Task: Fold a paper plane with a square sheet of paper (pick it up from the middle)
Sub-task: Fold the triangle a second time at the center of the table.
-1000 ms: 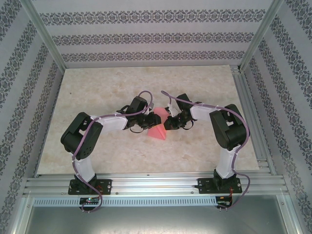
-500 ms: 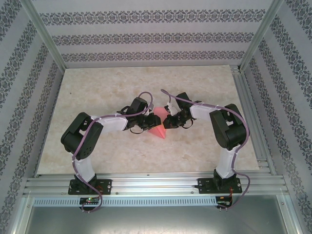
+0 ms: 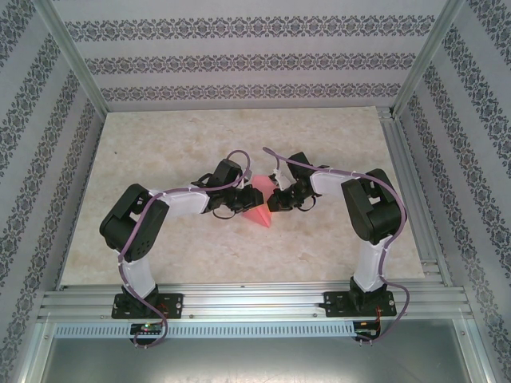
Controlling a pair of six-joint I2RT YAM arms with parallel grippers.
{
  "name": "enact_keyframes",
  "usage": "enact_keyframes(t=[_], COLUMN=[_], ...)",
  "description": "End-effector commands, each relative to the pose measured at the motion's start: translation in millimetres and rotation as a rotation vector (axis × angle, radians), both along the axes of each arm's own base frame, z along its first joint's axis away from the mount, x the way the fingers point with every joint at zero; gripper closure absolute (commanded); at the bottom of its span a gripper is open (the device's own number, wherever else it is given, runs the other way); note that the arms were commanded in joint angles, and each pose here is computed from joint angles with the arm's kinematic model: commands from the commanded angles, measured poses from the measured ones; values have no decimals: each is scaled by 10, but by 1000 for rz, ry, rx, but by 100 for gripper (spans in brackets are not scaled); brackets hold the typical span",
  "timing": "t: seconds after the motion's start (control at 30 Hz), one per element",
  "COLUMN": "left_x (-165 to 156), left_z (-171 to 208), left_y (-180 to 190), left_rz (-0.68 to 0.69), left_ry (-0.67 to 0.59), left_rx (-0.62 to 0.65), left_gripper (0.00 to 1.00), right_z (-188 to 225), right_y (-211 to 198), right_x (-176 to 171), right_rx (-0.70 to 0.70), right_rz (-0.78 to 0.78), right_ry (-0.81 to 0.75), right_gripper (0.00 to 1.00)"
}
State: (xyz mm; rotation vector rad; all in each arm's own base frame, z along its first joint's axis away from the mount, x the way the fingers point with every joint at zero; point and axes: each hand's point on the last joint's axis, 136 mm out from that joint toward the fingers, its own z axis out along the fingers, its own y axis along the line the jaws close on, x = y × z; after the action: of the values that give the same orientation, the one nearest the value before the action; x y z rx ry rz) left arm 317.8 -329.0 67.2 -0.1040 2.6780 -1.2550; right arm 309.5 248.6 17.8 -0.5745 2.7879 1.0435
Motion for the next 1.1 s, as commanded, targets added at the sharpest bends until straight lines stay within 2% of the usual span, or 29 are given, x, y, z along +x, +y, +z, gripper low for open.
enact_keyframes(t=[0.0,0.47,0.83,1.07], left_x=[-23,-121,35,139], left_z=[-124,-505,-65,-114], left_y=[-41,73,-29,-81], left_rz=[3,12,28,36], left_ry=[10,78,-1,-9], left_rx=[-1,93,28,34], left_gripper=[77,77,75,74], right_z=[20,-2,-5,-17], right_y=[-23,-34,-34,-33], right_x=[101,86,91,83], right_rx=[-3,-9,-14,-18], right_rz=[-2,-2,-2,2], right_ry=[-28,-23,-25,-26], right_gripper=[92,92,92,92])
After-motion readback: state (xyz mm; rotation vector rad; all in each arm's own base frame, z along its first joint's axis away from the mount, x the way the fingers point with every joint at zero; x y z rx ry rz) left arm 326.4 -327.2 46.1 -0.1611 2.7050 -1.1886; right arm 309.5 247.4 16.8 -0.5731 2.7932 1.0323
